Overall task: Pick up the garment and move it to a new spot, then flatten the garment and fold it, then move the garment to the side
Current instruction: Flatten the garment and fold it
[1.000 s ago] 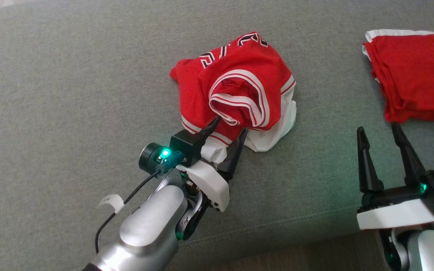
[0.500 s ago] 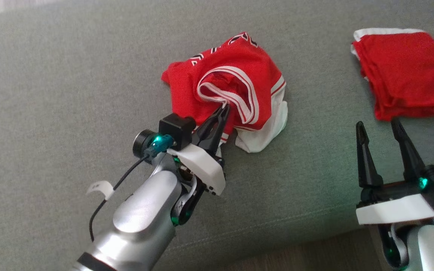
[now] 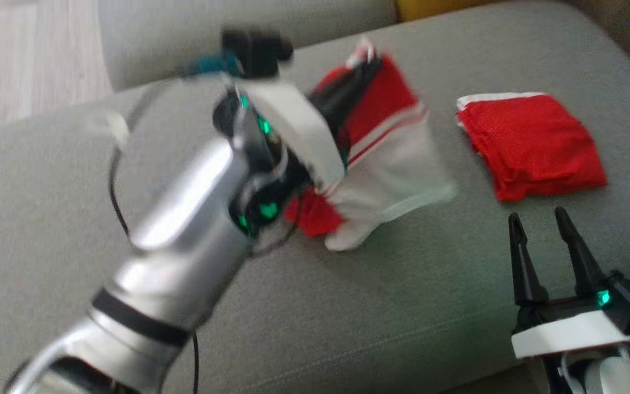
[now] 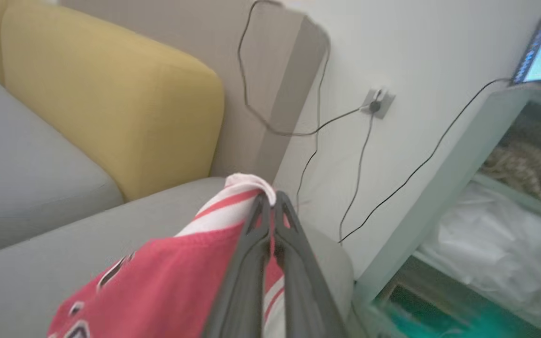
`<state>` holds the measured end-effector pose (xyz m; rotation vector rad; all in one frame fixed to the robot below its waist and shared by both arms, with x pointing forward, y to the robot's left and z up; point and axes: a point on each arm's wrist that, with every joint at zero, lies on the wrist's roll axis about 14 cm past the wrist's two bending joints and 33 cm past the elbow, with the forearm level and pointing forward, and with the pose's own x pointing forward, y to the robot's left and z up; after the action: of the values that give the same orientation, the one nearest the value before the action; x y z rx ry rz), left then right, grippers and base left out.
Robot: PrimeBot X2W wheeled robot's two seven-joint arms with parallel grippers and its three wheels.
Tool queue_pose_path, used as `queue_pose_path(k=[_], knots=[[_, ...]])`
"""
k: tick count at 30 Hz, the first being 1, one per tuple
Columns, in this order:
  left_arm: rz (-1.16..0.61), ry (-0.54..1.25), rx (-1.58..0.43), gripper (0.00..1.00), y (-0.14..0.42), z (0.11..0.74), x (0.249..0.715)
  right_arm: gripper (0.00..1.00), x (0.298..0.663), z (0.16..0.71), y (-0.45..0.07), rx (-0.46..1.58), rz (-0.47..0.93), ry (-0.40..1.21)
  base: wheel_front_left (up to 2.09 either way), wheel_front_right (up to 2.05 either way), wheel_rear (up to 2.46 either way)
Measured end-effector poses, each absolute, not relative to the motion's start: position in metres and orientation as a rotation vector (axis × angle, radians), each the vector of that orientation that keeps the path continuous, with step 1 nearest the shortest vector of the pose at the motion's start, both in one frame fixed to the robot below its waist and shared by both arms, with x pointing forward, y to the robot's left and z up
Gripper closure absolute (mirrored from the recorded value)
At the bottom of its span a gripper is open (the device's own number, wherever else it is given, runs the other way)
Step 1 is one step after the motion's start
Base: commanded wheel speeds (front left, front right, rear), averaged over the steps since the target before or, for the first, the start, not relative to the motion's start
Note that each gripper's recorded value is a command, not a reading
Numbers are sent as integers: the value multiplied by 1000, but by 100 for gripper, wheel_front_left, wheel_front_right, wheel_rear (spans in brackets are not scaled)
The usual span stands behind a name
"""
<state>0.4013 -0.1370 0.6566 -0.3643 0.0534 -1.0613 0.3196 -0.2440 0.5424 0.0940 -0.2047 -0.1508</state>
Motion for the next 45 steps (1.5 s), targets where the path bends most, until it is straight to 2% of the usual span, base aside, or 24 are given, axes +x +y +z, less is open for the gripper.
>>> queue_pose_path(k=[3,4,5,10,15,21,27,32,35,39,40,41,42,43,45], knots=[[-1090,8,-423,100,-145,710,398,0,308,548,-250,99,-173,-228,0,0,0],[-1090,8,-423,100,-145,710,398,0,308,548,-250,99,-173,-228,0,0,0],[-1117,-26,-476,100,-151,745,391,0,301,552,-254,99,-189,-245,0,0,0],[-1142,-123,-547,100,-160,805,378,0,291,558,-261,98,-214,-270,0,0,0],[-977,-208,-600,100,-143,830,416,0,290,559,-263,103,-219,-274,0,0,0],[-690,-64,-579,100,-81,729,491,0,297,556,-258,110,-203,-262,0,0,0],[-428,10,-460,100,21,621,528,0,310,547,-251,102,-177,-224,0,0,0],[-233,40,-447,100,102,576,539,0,324,532,-238,93,-133,-170,0,0,0],[-168,86,-469,100,127,548,535,0,334,519,-223,97,-87,-124,0,0,0],[-124,156,-380,100,152,505,523,0,340,470,-182,138,22,36,0,0,0],[-107,174,-373,85,159,494,520,0,341,460,-172,144,51,71,0,0,0],[-91,191,-365,60,166,484,516,0,343,453,-164,150,72,93,0,0,0],[-78,204,-358,13,171,476,512,0,345,447,-159,158,89,111,0,0,0],[-64,221,-354,0,175,467,508,0,349,443,-153,163,106,126,0,0,0],[-49,229,-327,0,181,458,501,0,358,439,-143,170,137,141,0,0,0]])
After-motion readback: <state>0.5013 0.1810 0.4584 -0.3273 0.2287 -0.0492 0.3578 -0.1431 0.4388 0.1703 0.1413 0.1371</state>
